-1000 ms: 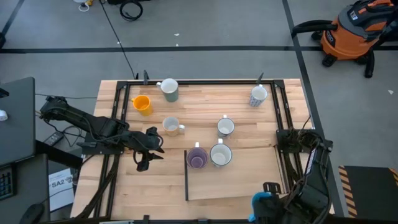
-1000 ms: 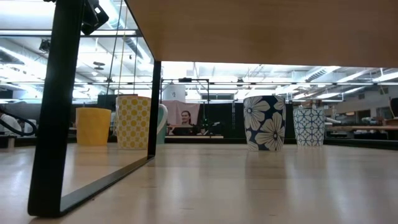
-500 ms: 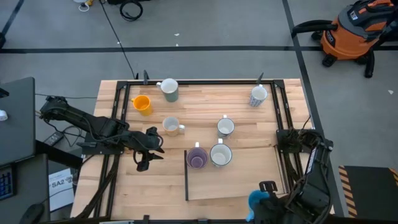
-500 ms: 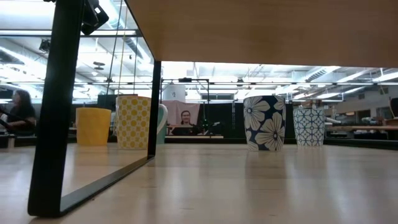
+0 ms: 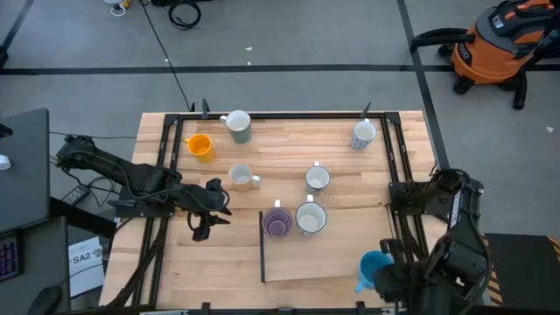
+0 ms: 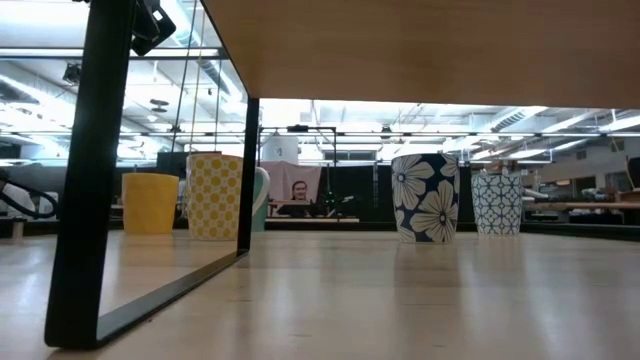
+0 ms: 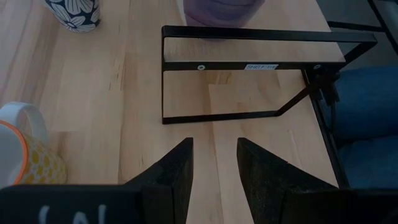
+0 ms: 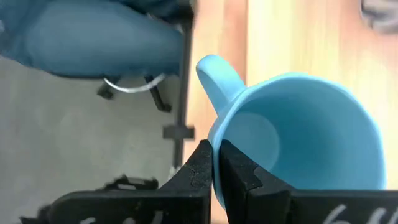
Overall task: Place coffee mugs
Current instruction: Put the light blue mug on the shelf
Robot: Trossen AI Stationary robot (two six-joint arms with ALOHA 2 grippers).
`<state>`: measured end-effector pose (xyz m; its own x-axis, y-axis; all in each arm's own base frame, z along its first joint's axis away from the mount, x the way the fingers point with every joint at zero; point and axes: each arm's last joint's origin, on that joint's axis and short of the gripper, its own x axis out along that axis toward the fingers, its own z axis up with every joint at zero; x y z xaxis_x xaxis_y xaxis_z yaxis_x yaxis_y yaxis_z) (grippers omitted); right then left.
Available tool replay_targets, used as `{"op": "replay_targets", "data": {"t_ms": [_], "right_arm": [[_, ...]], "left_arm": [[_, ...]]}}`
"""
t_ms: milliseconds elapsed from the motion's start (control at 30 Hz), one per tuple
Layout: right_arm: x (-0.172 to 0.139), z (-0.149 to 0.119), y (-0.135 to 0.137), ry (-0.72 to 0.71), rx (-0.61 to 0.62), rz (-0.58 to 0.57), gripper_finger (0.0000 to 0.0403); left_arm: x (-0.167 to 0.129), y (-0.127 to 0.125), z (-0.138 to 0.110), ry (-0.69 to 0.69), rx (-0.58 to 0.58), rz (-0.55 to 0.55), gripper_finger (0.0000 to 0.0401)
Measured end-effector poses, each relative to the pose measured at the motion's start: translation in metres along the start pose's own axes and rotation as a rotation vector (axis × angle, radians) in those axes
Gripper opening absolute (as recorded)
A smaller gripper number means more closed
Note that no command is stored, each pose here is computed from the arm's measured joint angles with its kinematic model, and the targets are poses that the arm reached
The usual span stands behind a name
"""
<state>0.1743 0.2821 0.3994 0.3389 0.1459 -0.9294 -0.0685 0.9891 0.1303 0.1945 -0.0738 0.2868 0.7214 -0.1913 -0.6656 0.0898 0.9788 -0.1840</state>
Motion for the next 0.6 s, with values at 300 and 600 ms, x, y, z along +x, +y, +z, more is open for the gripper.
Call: {"op": "replay_targets", "data": {"t_ms": [300,600], "right_arm": [[0.004,-0.029,-0.028,0.077,0.058,-0.064,0.0018],[0.016,-0.046,-0.031,0.100,0.014,-0.114,0.0018]], "left_arm": [[0.000,0.000,0.000,-0.002,0.000,-0.001,0.0130],[0.000,0.000,0.000,-0.004,-0.003,-0.002,0.0130]]}}
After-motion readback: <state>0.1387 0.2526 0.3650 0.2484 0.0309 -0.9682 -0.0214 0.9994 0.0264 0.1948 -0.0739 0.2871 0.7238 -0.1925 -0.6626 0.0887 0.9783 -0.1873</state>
